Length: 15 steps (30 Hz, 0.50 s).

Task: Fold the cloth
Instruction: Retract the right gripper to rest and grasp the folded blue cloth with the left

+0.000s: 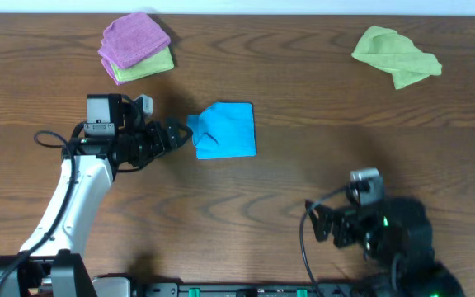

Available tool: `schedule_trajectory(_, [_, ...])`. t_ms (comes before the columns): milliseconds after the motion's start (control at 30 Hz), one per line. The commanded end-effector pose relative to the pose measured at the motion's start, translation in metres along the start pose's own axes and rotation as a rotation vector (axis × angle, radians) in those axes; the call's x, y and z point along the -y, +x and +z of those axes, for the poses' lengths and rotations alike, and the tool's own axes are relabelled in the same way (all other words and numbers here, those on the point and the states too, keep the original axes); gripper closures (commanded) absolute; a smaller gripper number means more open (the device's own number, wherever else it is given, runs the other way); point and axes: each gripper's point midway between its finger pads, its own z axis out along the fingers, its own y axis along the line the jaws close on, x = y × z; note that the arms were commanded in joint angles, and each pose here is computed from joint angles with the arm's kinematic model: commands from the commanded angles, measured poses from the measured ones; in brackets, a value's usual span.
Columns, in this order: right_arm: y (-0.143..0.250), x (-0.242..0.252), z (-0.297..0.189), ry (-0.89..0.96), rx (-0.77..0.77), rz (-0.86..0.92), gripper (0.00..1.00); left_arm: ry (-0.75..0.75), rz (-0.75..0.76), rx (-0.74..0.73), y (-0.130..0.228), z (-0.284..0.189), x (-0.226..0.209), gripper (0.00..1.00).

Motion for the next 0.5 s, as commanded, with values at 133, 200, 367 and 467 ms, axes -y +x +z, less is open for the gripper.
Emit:
schedule_trajectory(133, [0.011, 0.003, -0.007, -0.015, 0.063, 0.093, 0.01, 0.028, -0.068, -0.07, 0.032, 0.018, -0.001, 0.05])
schedule_trajectory(200, [0.012, 0.003, -0.007, -0.015, 0.061, 0.094, 0.01, 0.041, -0.085, -0.058, 0.035, 0.026, 0.0, 0.05])
schedule_trajectory(367, [0.012, 0.003, -0.007, -0.015, 0.06, 0.094, 0.01, 0.055, -0.152, 0.026, 0.03, 0.041, -0.003, 0.05])
schedule_trajectory(467, [0.012, 0.003, -0.007, -0.014, 0.059, 0.094, 0.01, 0.07, -0.182, 0.056, 0.03, 0.047, -0.004, 0.05])
